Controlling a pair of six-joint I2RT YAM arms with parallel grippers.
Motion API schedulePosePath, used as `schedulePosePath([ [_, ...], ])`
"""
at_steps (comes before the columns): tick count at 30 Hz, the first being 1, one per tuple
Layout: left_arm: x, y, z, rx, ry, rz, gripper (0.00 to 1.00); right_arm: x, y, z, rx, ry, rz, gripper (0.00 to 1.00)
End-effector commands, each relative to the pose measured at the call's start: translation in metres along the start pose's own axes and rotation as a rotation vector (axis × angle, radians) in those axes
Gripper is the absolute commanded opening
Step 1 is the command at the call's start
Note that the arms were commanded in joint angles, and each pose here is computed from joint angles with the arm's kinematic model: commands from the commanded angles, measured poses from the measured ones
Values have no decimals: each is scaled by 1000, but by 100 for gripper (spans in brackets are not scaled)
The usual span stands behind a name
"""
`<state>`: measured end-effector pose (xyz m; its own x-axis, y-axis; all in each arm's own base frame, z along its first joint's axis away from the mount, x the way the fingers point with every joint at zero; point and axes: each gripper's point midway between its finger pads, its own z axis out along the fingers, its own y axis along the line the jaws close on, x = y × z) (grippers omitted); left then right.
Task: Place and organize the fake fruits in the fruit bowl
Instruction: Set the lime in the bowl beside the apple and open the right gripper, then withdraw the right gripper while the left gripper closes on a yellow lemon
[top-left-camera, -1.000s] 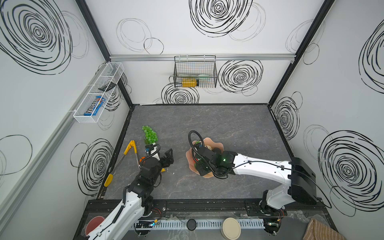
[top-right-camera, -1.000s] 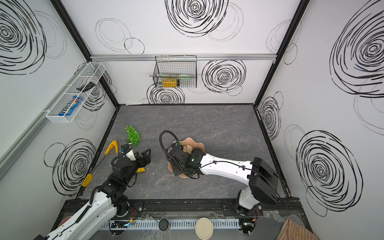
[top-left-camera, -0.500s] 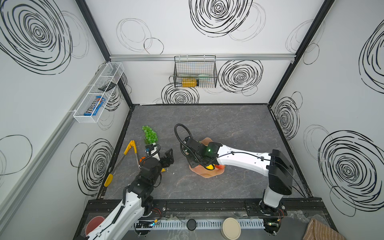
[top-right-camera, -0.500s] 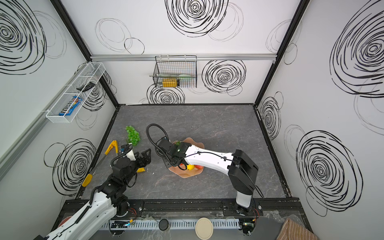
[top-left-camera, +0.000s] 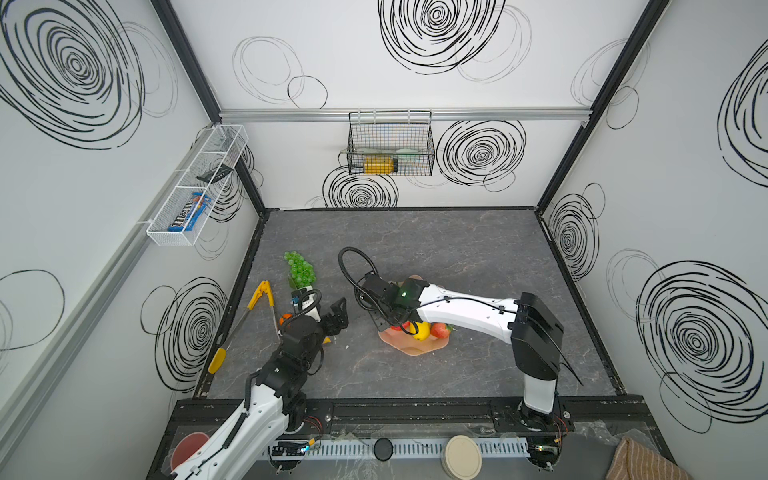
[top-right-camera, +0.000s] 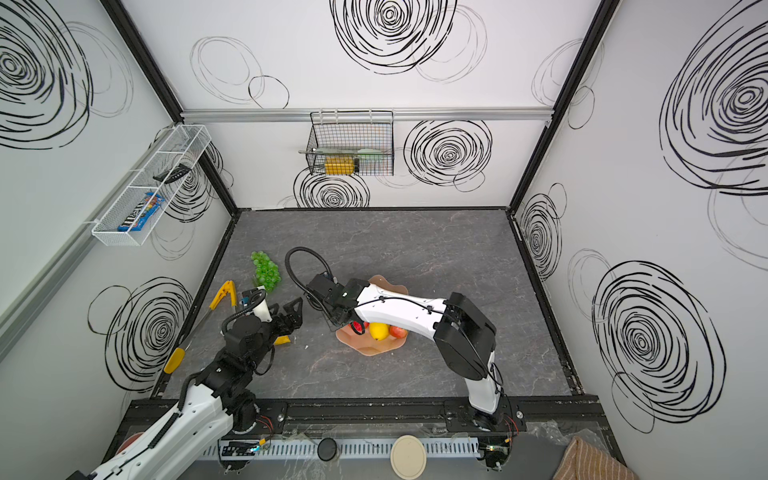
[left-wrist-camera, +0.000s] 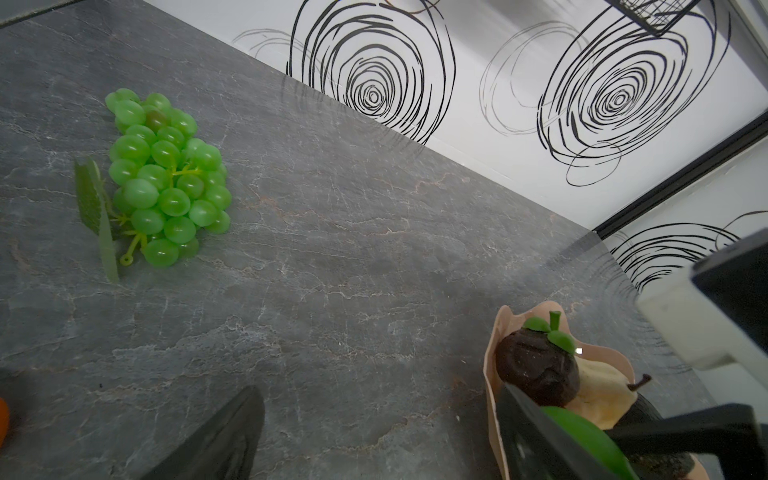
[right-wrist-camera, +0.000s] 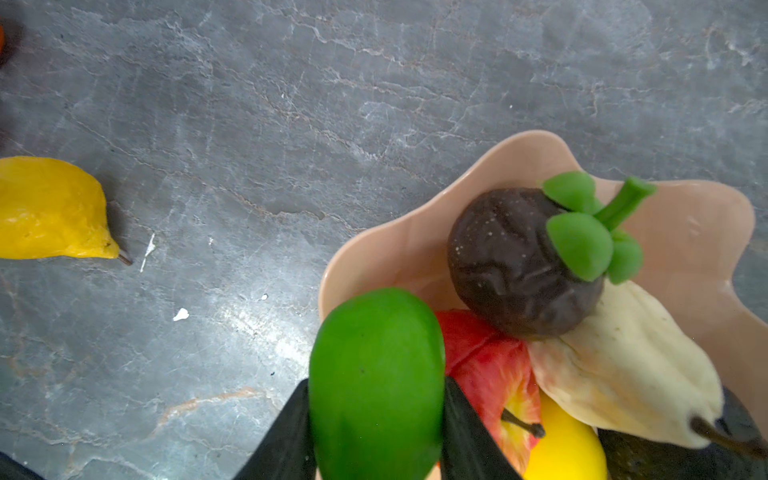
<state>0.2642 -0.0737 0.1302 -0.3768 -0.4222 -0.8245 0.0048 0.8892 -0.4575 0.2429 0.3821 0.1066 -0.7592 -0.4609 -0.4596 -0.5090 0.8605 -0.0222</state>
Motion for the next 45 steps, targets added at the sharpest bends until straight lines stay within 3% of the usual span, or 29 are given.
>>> schedulePosePath([
  [1,-9,-4,-1,9,-40,4,92,-5,-8,-1,47,-3,-5,43],
  [8,-10,-4,-2,10,-40,4,92,-3,-8,4,66,-4,-13,55],
  [19,-9,-4,-2,8,-41,5,92,-7,-2,-2,43,-25,-23,59],
  [33,-9,-3,-1,11,-40,1,92,-18,0,-35,1,-96,-19,74],
  [36,-7,-3,2,17,-24,-1,92,-20,-1,-51,-9,-151,-34,75],
  [41,-7,-6,5,9,5,5,91,-20,-5,-98,-74,-345,-68,76],
  [45,-6,-2,7,-97,76,-16,90,-9,-16,-129,-154,-464,-104,76],
])
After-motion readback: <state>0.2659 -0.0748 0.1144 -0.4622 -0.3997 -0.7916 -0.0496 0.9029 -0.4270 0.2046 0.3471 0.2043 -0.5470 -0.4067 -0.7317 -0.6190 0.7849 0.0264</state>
